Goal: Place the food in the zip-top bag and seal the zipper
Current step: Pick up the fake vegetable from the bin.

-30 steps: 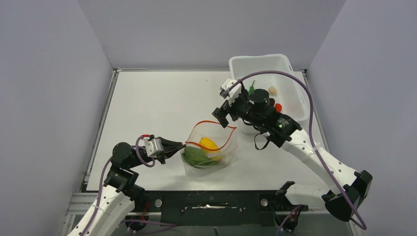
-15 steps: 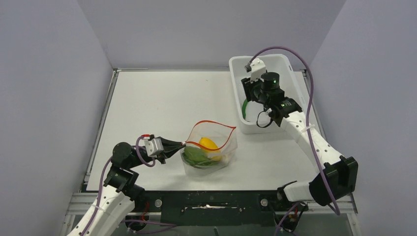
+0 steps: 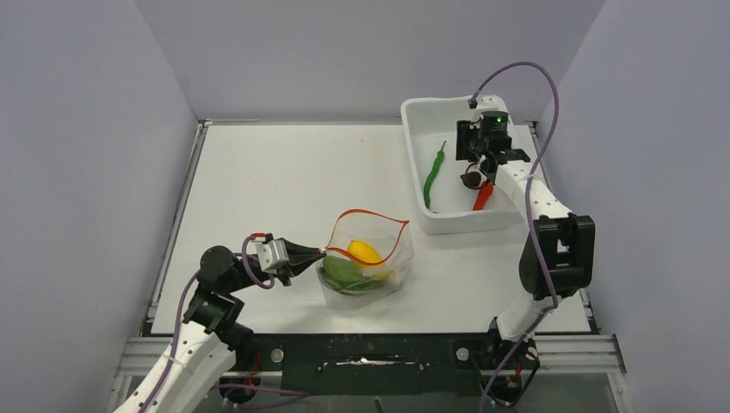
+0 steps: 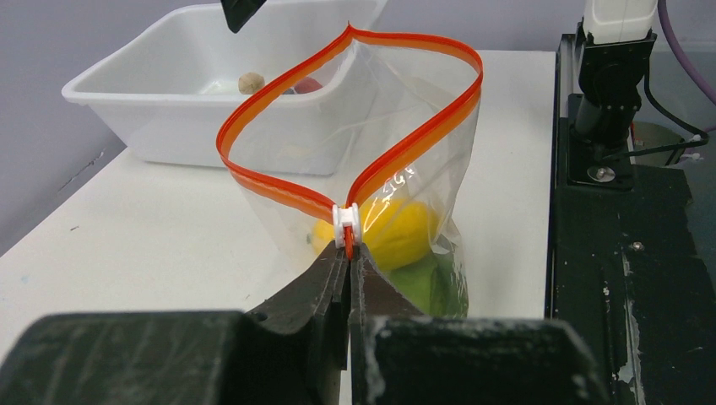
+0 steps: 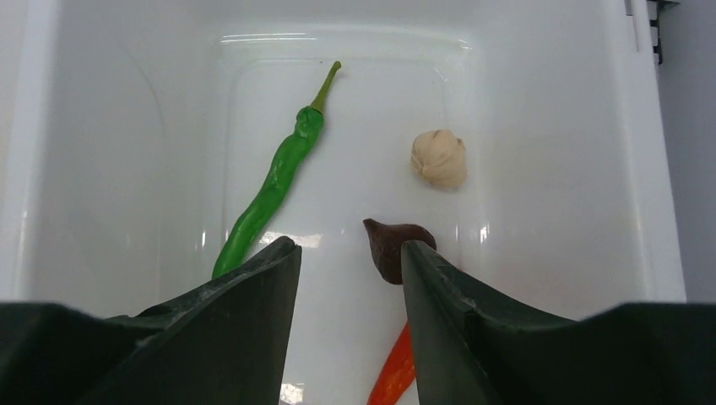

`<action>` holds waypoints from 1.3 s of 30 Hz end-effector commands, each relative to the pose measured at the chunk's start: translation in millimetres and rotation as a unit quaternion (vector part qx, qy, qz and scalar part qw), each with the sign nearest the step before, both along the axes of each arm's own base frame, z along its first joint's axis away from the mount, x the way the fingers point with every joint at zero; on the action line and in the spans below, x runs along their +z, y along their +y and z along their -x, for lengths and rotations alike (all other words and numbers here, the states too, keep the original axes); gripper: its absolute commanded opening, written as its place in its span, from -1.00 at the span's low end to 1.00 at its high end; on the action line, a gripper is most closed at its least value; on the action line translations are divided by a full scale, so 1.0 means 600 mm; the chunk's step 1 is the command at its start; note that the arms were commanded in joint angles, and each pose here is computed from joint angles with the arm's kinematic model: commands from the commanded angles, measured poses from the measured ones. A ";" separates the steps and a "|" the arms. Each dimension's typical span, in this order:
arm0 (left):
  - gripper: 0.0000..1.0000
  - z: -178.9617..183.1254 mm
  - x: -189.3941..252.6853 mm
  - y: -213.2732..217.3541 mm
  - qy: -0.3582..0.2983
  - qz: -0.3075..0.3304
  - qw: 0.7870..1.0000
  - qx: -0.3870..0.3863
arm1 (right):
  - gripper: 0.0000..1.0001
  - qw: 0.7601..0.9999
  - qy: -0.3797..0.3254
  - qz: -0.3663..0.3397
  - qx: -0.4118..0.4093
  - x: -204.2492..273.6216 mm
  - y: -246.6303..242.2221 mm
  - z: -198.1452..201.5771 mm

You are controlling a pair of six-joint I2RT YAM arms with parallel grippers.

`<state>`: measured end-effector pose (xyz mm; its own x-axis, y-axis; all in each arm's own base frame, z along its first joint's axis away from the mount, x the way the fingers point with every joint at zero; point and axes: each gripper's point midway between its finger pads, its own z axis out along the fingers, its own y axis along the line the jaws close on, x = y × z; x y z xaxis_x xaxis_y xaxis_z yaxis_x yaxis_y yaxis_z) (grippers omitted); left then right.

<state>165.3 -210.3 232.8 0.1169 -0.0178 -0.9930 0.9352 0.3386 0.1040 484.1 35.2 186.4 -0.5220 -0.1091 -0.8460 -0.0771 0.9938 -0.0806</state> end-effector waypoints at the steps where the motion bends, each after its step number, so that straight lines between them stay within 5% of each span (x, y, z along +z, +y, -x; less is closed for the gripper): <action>1: -1.00 -0.003 0.015 0.000 -0.024 -0.002 1.000 0.003 | -0.03 0.997 -0.042 -0.054 -0.020 0.024 0.019 -0.063; 16: -1.00 -0.002 0.017 -0.004 -0.026 -0.004 1.000 -0.010 | 0.06 0.988 -0.038 -0.140 -0.056 -0.099 0.056 -0.168; 39: -1.00 -0.001 0.017 0.000 -0.033 -0.004 0.999 -0.005 | -0.03 0.990 0.009 -0.052 -0.128 -0.239 0.049 -0.226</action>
<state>165.7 -210.0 229.4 0.1293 -0.0009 -0.9916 0.9348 0.3338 0.1215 609.9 79.2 32.7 -0.5707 0.1189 -0.8125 0.1096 0.9916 0.0682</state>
